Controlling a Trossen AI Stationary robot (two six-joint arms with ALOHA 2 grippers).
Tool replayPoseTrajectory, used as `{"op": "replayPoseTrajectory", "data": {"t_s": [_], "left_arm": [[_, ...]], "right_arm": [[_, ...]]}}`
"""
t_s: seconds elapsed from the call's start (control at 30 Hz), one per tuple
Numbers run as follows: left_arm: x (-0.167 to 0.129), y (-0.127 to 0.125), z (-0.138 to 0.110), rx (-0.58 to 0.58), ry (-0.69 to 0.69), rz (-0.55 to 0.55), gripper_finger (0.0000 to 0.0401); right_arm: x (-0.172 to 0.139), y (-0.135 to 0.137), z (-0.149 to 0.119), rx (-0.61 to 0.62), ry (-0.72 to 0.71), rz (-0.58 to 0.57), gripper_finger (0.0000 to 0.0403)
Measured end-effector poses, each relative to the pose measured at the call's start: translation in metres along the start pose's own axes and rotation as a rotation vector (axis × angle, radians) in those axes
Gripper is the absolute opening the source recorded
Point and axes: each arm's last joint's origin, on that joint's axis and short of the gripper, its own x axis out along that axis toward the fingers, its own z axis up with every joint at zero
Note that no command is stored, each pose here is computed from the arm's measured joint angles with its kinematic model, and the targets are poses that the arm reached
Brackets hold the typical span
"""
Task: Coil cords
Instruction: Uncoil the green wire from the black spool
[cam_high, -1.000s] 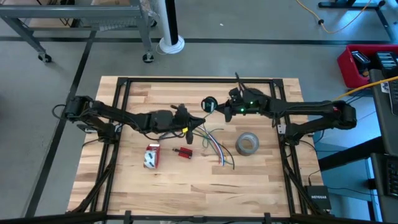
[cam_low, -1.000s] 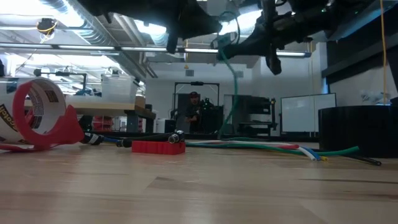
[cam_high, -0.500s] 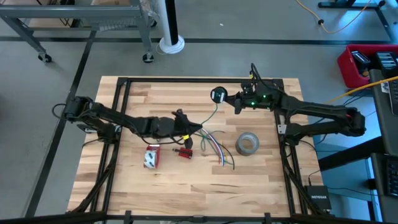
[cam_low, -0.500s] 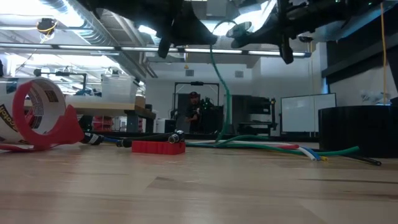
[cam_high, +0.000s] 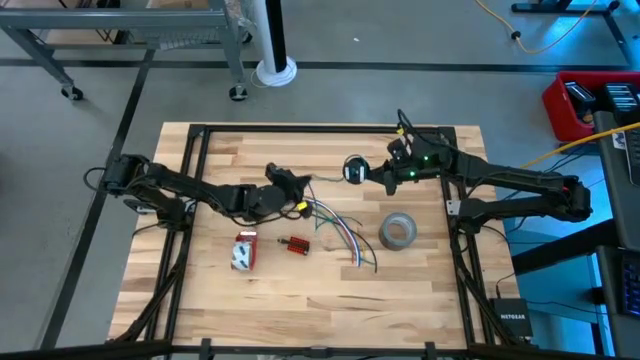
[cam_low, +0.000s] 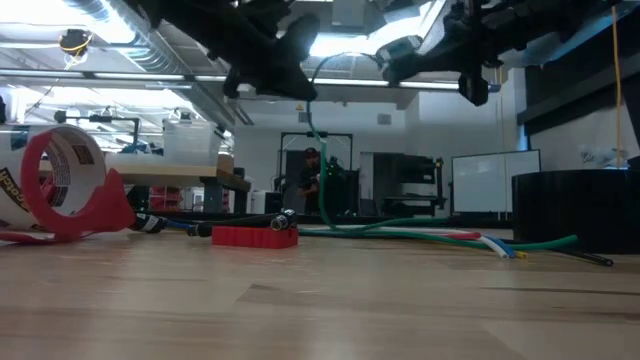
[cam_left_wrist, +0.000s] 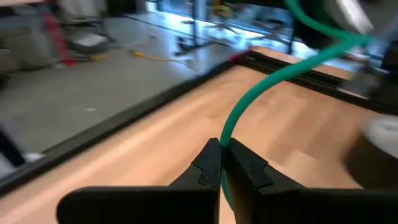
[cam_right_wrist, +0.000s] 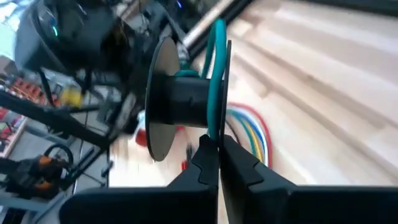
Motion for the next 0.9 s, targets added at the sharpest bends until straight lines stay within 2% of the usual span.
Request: {"op": "replayPoseTrajectory", "data": {"t_s": [0.2, 0.33, 0.4, 0.57, 0.7, 0.9], "left_arm": [[0.017, 0.019, 0.010, -0.061, -0.047, 0.091, 0.0005], [0.026, 0.028, 0.023, -0.126, -0.130, 0.098, 0.0005], [0.027, 0.029, 0.032, -0.162, -0.190, 0.040, 0.0005], [0.022, 0.021, 0.048, -0.200, -0.307, -0.203, 0.0005], [0.015, 0.011, 0.046, -0.201, -0.293, -0.303, 0.0005], [0.001, -0.007, 0.040, -0.177, -0.254, -0.415, 0.0005]], "right_arm": [[0.000, -0.005, -0.006, 0.023, 0.061, -0.045, 0.0001], [0.000, -0.005, -0.007, 0.026, 0.069, -0.051, 0.0001], [0.002, -0.006, -0.006, 0.026, 0.058, -0.072, 0.0001], [0.012, -0.014, -0.007, 0.031, 0.033, -0.182, 0.0001], [0.024, -0.020, -0.005, 0.027, -0.001, -0.233, 0.0001], [0.040, -0.021, 0.001, 0.011, -0.076, -0.197, 0.0001]]}}
